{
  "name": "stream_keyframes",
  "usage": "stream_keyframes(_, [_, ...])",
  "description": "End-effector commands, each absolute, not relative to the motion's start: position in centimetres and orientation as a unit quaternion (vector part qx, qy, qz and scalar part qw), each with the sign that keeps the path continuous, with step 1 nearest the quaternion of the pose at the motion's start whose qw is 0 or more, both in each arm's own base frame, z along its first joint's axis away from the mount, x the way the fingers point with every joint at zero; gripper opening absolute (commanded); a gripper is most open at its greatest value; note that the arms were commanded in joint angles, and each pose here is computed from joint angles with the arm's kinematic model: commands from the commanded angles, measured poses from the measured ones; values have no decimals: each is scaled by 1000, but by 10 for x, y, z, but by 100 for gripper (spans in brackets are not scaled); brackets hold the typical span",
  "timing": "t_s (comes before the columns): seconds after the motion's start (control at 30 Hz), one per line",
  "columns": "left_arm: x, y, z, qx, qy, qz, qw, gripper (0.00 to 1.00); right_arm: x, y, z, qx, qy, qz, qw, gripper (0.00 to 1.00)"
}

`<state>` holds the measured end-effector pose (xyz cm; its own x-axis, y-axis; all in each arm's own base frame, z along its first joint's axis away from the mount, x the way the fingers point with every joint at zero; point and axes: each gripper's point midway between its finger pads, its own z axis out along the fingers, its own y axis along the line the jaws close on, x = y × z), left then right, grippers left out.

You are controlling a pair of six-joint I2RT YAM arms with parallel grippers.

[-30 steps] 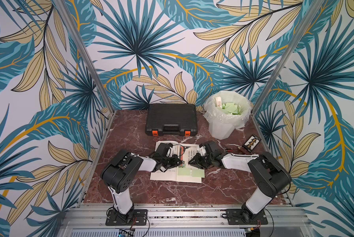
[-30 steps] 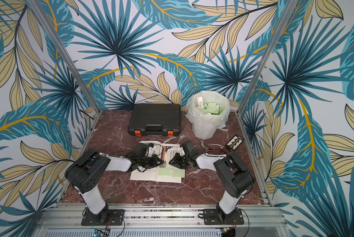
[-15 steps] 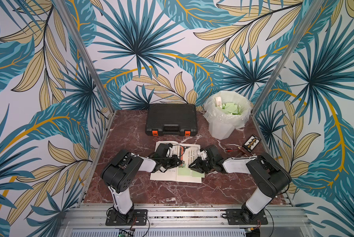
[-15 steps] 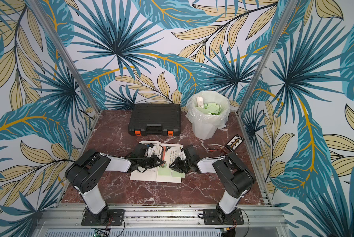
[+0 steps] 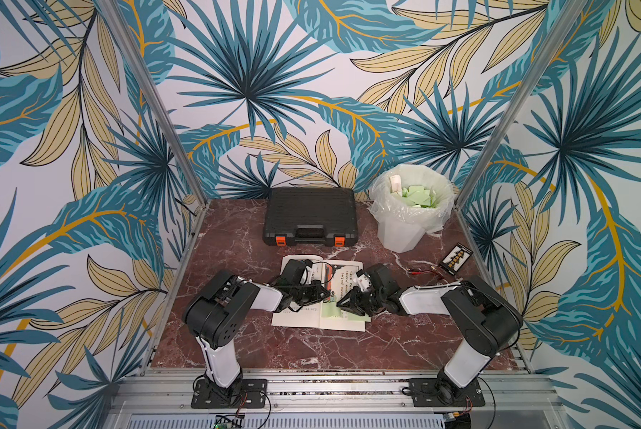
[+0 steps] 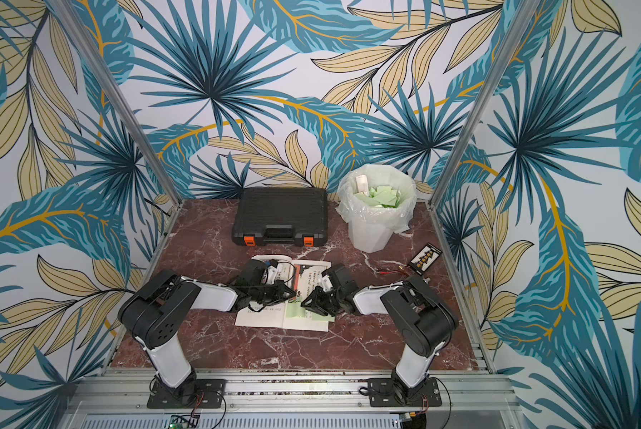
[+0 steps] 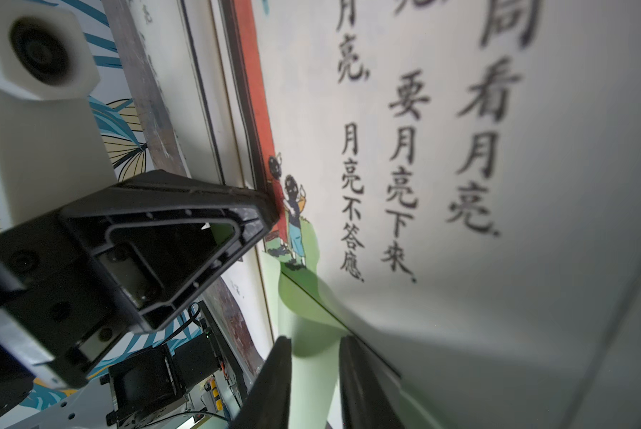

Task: Peel off the used sticky note
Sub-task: Tear off the note from the book.

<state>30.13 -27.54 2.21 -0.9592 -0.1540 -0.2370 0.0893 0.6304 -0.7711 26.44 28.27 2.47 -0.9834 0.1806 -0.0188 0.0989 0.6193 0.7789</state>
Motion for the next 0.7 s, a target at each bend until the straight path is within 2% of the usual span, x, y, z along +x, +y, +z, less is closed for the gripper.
stream_keyframes(0.0, [283,-255,-21,-48,921,-373,100,10,259,288,18,76,904,420,30,27])
stream_keyframes(0.37, [282,-255,-24,-49,922,-371,97,10,263,308,20,56,909,411,27,26])
stream_keyframes(0.5, [282,-255,-27,-50,923,-370,95,10,265,318,22,56,905,420,24,21])
stream_keyframes(0.67, [278,-252,-34,-54,926,-364,88,10,266,323,23,58,903,425,24,10])
